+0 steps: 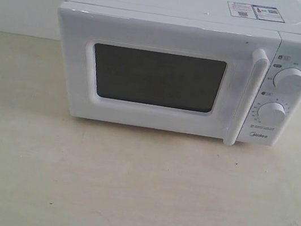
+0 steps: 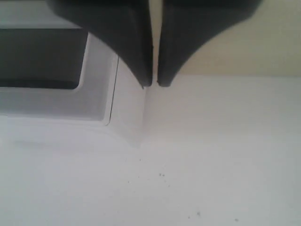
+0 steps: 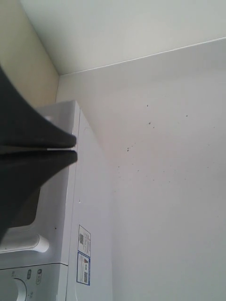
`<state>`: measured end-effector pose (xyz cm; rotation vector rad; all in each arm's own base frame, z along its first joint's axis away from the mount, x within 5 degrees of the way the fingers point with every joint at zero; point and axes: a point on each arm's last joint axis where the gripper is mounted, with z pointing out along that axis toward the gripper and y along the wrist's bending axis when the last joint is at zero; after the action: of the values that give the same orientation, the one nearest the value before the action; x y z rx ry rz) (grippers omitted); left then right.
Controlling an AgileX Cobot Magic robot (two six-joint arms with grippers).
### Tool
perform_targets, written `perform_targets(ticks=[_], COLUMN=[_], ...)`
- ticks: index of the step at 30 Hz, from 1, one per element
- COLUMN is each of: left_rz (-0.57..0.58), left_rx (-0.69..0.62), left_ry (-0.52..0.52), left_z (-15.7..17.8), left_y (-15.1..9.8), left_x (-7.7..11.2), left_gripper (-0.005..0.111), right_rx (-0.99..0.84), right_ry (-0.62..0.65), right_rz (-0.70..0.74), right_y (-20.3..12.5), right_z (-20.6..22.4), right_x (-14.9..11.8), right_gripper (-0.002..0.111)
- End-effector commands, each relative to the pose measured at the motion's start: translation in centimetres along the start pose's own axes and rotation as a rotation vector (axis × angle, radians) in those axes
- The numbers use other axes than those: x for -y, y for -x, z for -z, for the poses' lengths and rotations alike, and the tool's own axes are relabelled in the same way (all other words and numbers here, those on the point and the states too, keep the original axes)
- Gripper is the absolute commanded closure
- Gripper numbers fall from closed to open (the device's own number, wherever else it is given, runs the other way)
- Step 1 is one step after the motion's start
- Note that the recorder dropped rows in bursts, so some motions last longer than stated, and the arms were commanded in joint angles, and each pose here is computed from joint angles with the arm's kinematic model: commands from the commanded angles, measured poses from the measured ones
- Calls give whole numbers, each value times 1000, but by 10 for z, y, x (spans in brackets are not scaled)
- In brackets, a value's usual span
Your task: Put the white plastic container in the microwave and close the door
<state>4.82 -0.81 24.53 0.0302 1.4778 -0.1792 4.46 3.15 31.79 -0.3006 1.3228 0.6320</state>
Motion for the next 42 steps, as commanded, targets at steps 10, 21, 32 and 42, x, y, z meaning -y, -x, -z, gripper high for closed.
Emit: perform_targets(ticks=[10,21,32,42], left_rz=[77,77,76,76], left_rx=[-220,-306,-301,-301], left_ry=[57,61,60,60], left_z=[-2,0,0,0], left_y=[-52,-59,-59,-59], left_x=[-7,-7,-7,-7], left_gripper=[102,102,102,102], right_rx=[8,8,8,8], right_ry=[-1,-1,-1,-1], right_rz=[7,7,7,7], right_y=[1,1,1,1], right_z=[1,1,1,1], right_x=[0,0,0,0], right_gripper=[108,108,108,108])
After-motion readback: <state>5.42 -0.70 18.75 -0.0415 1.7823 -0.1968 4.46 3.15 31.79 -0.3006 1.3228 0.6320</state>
